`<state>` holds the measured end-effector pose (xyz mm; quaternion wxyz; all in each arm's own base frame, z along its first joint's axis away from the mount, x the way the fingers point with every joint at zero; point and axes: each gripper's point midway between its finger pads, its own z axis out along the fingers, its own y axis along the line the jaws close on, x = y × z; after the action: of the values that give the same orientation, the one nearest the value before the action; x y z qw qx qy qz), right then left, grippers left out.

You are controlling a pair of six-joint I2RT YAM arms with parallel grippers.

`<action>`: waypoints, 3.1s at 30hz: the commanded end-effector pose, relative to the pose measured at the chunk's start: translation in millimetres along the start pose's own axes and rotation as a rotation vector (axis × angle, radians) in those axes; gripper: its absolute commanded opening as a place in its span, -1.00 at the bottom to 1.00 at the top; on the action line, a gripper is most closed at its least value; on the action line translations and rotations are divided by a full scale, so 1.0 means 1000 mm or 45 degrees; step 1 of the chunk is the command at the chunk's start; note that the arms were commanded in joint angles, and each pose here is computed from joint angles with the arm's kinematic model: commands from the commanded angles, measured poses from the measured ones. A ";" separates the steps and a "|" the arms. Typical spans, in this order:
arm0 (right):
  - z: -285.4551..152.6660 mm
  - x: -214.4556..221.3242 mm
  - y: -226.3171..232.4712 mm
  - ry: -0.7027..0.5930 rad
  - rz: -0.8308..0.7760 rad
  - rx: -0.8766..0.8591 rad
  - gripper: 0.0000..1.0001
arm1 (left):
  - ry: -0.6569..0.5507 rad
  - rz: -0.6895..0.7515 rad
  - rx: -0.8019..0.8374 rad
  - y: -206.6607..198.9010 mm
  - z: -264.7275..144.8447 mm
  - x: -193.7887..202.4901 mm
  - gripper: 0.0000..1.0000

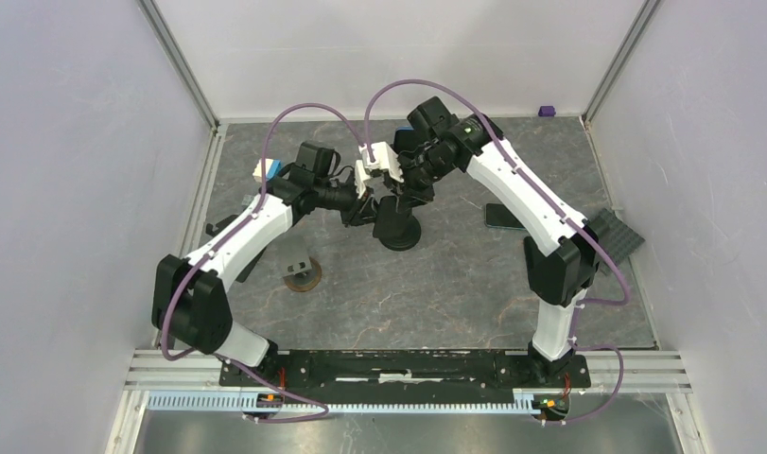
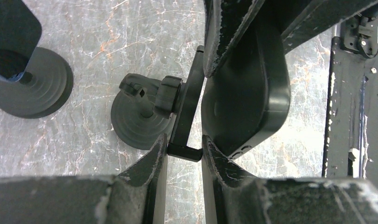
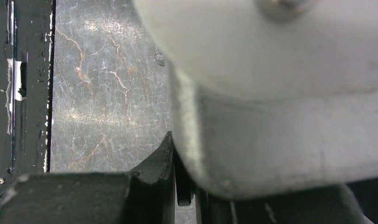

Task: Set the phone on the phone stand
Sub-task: Install the phone on the phone stand.

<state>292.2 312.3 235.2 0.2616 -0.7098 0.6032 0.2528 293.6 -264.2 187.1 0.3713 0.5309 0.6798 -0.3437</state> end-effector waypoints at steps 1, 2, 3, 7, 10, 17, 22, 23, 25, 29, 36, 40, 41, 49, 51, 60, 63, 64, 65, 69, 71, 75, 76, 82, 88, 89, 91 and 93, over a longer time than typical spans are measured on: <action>0.040 0.003 -0.030 0.179 -0.127 0.165 -1.00 | 0.026 -0.162 -0.071 -0.019 0.012 -0.012 -0.96; 0.041 0.003 -0.031 0.184 -0.124 0.172 -1.00 | 0.032 -0.165 -0.096 -0.017 0.013 -0.012 -0.96; 0.041 0.001 -0.033 0.183 -0.119 0.178 -1.00 | 0.024 -0.174 -0.121 -0.015 0.014 -0.013 -0.96; 0.042 0.001 -0.038 0.192 -0.100 0.199 -1.00 | 0.013 -0.203 -0.202 -0.009 0.016 -0.015 -0.96; 0.044 0.001 -0.040 0.193 -0.087 0.205 -1.00 | 0.002 -0.208 -0.234 -0.009 0.018 -0.016 -0.96; 0.046 0.000 -0.045 0.189 -0.073 0.225 -1.00 | -0.042 -0.262 -0.306 -0.005 0.023 -0.016 -0.96; 0.047 0.001 -0.049 0.190 -0.042 0.248 -1.00 | -0.085 -0.308 -0.351 -0.003 0.023 -0.016 -0.96; 0.047 0.000 -0.051 0.186 -0.036 0.257 -1.00 | -0.095 -0.311 -0.359 -0.003 0.022 -0.016 -0.96; 0.045 0.000 -0.054 0.180 -0.020 0.275 -1.00 | -0.106 -0.332 -0.389 -0.001 0.021 -0.015 -0.96; 0.043 0.000 -0.060 0.168 0.021 0.311 -1.00 | -0.128 -0.405 -0.456 0.006 0.020 -0.015 -0.96; 0.041 -0.002 -0.070 0.143 0.106 0.381 -1.00 | -0.132 -0.514 -0.565 0.016 0.019 -0.013 -0.96; 0.039 -0.003 -0.076 0.139 0.141 0.413 -1.00 | -0.131 -0.557 -0.601 0.019 0.019 -0.016 -0.96; 0.039 -0.003 -0.077 0.137 0.154 0.421 -1.00 | -0.132 -0.569 -0.601 0.019 0.020 -0.017 -0.96; 0.030 0.006 -0.089 0.123 0.267 0.497 -1.00 | -0.112 -0.589 -0.608 0.012 0.030 -0.019 -0.96; 0.028 0.006 -0.092 0.115 0.292 0.517 -1.00 | -0.114 -0.600 -0.604 0.011 0.032 -0.020 -0.96; 0.021 0.006 -0.100 0.063 0.373 0.588 -1.00 | -0.153 -0.613 -0.597 0.005 0.034 -0.025 -0.96; 0.019 0.004 -0.102 0.046 0.385 0.604 -1.00 | -0.162 -0.596 -0.591 0.004 0.034 -0.028 -0.96; 0.017 0.003 -0.103 0.036 0.388 0.614 -1.00 | -0.164 -0.590 -0.586 0.003 0.034 -0.029 -0.96; 0.016 0.003 -0.104 0.032 0.395 0.627 -1.00 | -0.164 -0.589 -0.583 0.003 0.034 -0.029 -0.96; 0.007 0.000 -0.111 -0.026 0.427 0.666 -1.00 | -0.170 -0.568 -0.556 0.000 0.036 -0.032 -0.96; 0.002 0.001 -0.113 -0.060 0.448 0.683 -1.00 | -0.175 -0.553 -0.534 -0.003 0.037 -0.033 -0.96; -0.011 0.001 -0.117 -0.134 0.461 0.720 -1.00 | -0.176 -0.541 -0.506 -0.006 0.040 -0.031 -0.96; -0.013 0.000 -0.117 -0.144 0.463 0.718 -1.00 | -0.176 -0.537 -0.507 -0.006 0.040 -0.030 -0.96; -0.018 0.006 -0.117 -0.205 0.503 0.713 -1.00 | -0.168 -0.524 -0.501 -0.006 0.042 -0.027 -0.96; -0.026 0.008 -0.121 -0.240 0.535 0.747 -1.00 | -0.165 -0.502 -0.483 -0.008 0.044 -0.025 -0.96; -0.026 0.009 -0.121 -0.243 0.543 0.747 -1.00 | -0.167 -0.493 -0.476 -0.008 0.044 -0.026 -0.96; -0.027 0.010 -0.122 -0.253 0.564 0.751 -1.00 | -0.170 -0.474 -0.470 -0.009 0.044 -0.028 -0.96; -0.025 0.009 -0.121 -0.261 0.572 0.740 -1.00 | -0.173 -0.458 -0.462 -0.009 0.043 -0.030 -0.96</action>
<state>350.9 310.3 224.3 0.3331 -0.4768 0.7778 0.2379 345.0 -261.9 180.9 0.4745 0.2022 0.8328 -0.2009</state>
